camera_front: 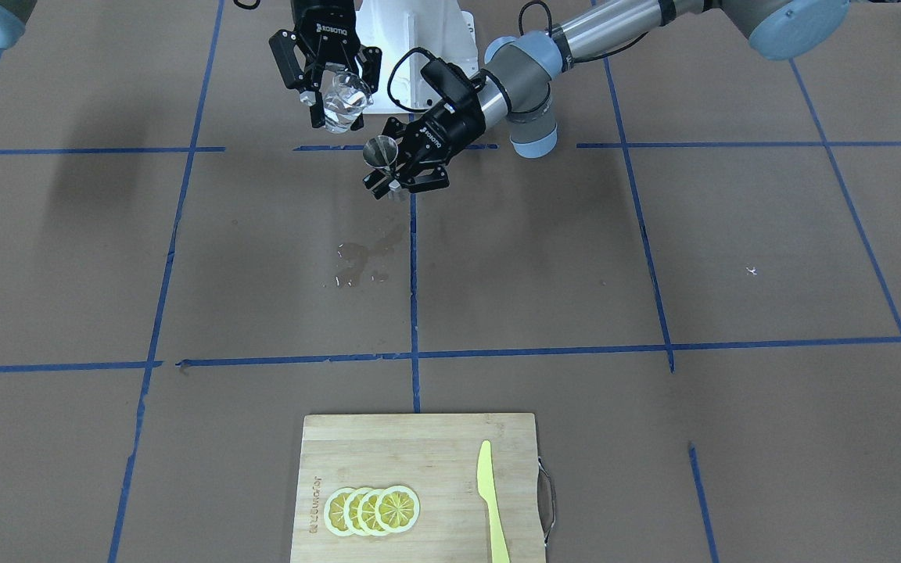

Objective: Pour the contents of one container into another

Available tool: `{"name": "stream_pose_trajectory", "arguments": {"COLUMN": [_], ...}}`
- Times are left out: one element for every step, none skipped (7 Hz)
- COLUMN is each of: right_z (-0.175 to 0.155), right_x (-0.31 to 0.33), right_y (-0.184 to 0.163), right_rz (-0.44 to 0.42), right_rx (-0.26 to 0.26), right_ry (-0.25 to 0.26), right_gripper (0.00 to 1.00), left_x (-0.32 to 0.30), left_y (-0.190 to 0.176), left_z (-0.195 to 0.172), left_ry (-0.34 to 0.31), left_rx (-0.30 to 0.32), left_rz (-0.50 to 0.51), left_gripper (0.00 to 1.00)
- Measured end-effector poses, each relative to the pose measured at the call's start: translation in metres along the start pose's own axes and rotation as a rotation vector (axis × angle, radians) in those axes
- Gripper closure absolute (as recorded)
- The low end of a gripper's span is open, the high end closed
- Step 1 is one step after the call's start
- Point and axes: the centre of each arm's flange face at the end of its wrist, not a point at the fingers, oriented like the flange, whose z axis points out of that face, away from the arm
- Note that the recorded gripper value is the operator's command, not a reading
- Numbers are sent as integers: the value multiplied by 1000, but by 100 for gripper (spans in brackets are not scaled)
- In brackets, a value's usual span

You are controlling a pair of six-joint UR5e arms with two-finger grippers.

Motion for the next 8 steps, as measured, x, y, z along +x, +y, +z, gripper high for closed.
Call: {"name": "stream_pose_trajectory", "arguments": {"right_z": [0,0,0,0,0,0,1,0], "right_x": [-1,-2,-3,-3,-2,-2,-1,0], "right_y": [-2,-2,-3,-3,-3,-3,-2,-2], "right_rz": [-25,-47,-67,-88,-107,-124,-142,-160], "right_rx": [-8,-17,-22,-25,-26,-29,-34,-38], "right_ry": [5,11,15,17,18,21,24,27], "right_gripper": [100,100,100,100,100,100,100,100], "left_x": [0,1,2,3,4,5,5,5], "left_y": [0,1,2,3,3,3,4,4], "left_z": [0,-1,-1,-2,-2,-2,-2,-2], "left_ry": [0,-1,-3,-5,-6,-5,-5,-5], "left_rx": [0,0,-1,-2,-3,-3,-3,-3], "left_rz": [0,-1,-2,-3,-3,-4,-4,-4], "left_gripper": [100,100,100,100,100,100,100,100]}}
